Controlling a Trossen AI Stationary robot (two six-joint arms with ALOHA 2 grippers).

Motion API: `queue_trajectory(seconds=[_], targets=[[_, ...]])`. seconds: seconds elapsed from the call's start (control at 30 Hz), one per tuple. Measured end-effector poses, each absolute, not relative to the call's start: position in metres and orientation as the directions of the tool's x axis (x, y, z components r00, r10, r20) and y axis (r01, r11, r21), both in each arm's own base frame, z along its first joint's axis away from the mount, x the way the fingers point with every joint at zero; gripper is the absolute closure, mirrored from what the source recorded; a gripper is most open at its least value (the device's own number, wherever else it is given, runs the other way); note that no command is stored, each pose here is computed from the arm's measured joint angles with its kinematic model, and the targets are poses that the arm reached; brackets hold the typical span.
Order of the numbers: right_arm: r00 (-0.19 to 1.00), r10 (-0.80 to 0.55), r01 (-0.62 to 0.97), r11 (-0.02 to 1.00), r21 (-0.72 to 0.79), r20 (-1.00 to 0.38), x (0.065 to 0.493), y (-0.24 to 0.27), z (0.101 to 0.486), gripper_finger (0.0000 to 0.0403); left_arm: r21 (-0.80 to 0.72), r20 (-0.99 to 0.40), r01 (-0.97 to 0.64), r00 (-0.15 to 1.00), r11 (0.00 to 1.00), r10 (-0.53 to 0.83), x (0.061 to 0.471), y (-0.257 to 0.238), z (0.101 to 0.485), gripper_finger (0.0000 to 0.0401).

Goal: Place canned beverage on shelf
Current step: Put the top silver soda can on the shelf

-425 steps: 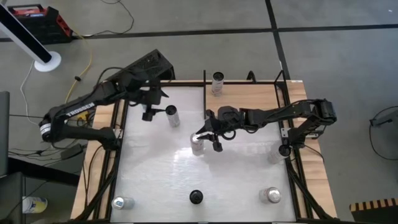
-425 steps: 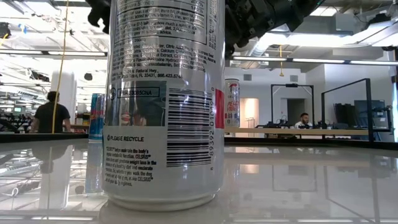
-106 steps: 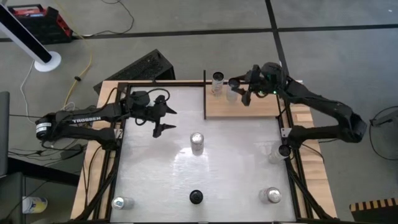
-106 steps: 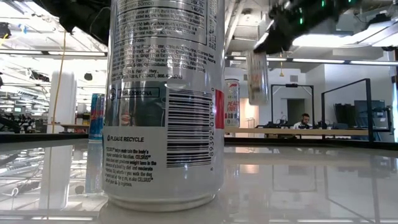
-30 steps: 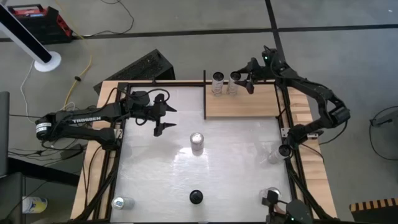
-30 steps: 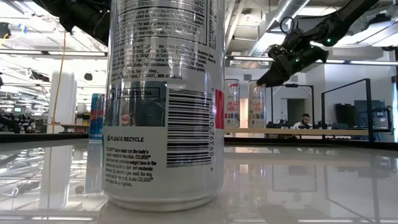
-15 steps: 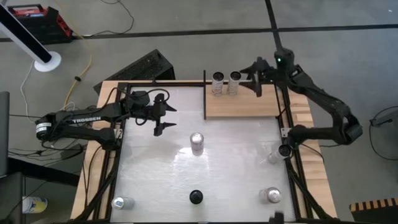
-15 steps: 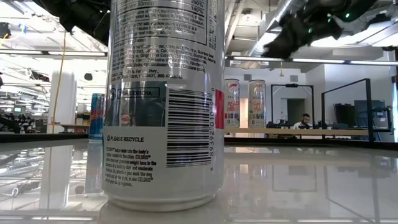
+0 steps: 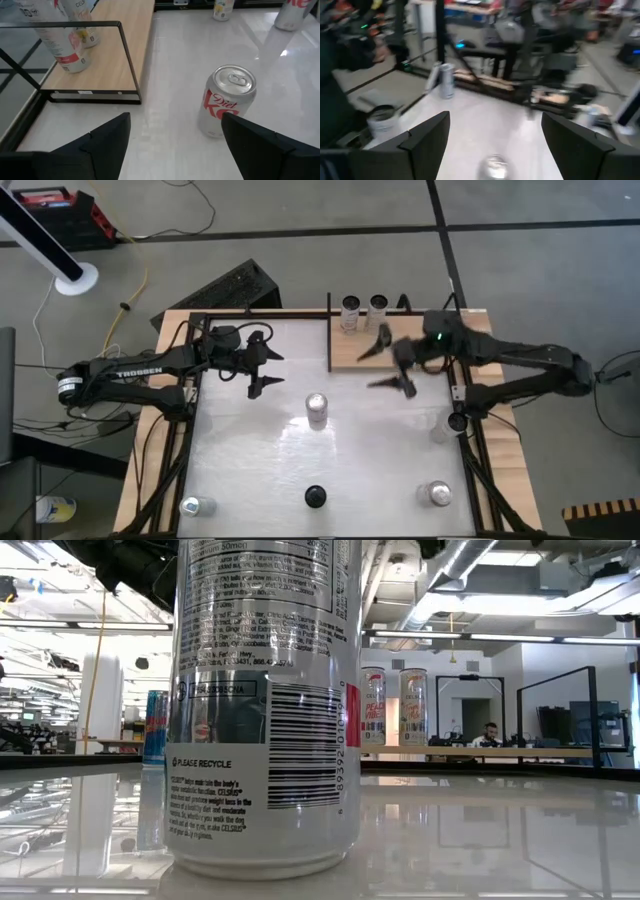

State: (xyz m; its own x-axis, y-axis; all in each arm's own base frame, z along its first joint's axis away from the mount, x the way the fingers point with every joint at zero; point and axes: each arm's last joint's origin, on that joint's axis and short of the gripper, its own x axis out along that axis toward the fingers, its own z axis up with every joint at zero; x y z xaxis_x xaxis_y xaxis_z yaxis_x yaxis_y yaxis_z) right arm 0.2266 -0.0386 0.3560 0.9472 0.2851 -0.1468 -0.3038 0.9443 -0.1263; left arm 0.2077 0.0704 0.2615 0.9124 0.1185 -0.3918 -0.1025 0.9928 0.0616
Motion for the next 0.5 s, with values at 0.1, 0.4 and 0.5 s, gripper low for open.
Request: queue_trajectory(seconds=[0.1, 0.4, 0.5], targets=[[0.916, 0.345, -0.37, 0.923, -0.102, -0.205, 0.24, -0.014, 0.345, 0.0062, 0.03, -0.391, -0.089, 0.916, 0.996, 0.094, 0.208, 0.069, 0.261, 0.0103], [0.87, 0.262, -0.317, 0.946, -0.069, -0.417, 0.282, 0.035, 0.296, 0.0069, -0.021, -0.384, 0.018, 0.923, 1.0, -0.025, 0.214, 0.048, 0.262, 0.0103], [0.872, 0.189, -0.257, 0.962, -0.093, -0.452, 0.292, 0.044, 0.283, 0.0075, -0.021, -0.377, 0.075, 0.923, 0.997, -0.078, 0.223, 0.037, 0.259, 0.0103]])
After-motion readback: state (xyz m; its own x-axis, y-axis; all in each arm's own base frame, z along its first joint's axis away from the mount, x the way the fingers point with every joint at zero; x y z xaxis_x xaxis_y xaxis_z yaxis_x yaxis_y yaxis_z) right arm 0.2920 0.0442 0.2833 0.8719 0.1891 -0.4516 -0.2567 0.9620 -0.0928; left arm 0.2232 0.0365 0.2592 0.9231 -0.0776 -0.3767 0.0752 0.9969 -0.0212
